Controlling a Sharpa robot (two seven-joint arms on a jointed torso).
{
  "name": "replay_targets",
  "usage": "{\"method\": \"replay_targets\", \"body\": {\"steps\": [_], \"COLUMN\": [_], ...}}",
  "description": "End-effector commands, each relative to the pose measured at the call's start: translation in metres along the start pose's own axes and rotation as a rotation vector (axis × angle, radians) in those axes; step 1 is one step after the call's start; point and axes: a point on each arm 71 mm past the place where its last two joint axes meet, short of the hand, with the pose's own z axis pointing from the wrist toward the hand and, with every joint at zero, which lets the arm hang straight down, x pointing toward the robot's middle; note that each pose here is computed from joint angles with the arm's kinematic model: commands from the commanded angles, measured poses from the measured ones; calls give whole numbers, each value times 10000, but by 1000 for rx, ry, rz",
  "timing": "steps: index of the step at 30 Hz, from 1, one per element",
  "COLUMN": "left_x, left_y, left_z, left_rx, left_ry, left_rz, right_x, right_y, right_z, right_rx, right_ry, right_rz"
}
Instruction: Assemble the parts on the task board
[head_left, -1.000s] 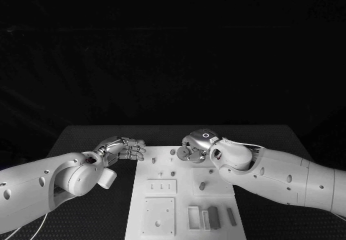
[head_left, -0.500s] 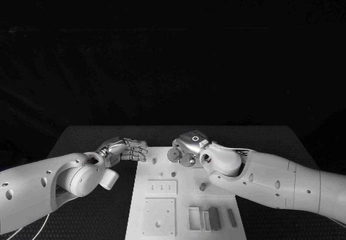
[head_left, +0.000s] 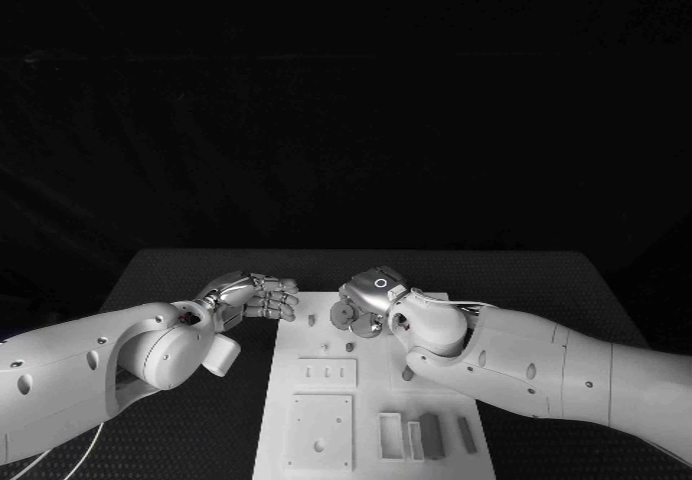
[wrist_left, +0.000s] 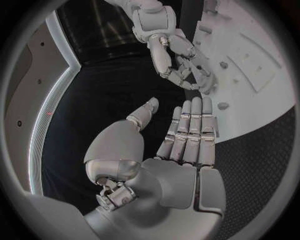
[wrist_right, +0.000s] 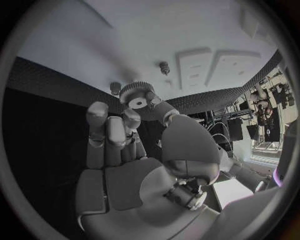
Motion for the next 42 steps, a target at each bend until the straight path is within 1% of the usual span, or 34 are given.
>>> {"method": "replay_targets", "body": {"steps": [1,19,33,42], "left_x": [19,35,36,37], "left_y": [-28,-32,-33,-34], "left_z": [6,14,14,14], "left_rx": [11,11,11,11], "left_ry": [5,10,11,14], "left_rz": [2,2,1,1], "right_x": [38,119,163,146], "right_y": [6,46,0,33], "right_z": [20,64,100,108], "right_rx": [-4,-5,16,12], "right_ry": [9,23,29,9], "right_rz": [-3,-3,-11,-4]}}
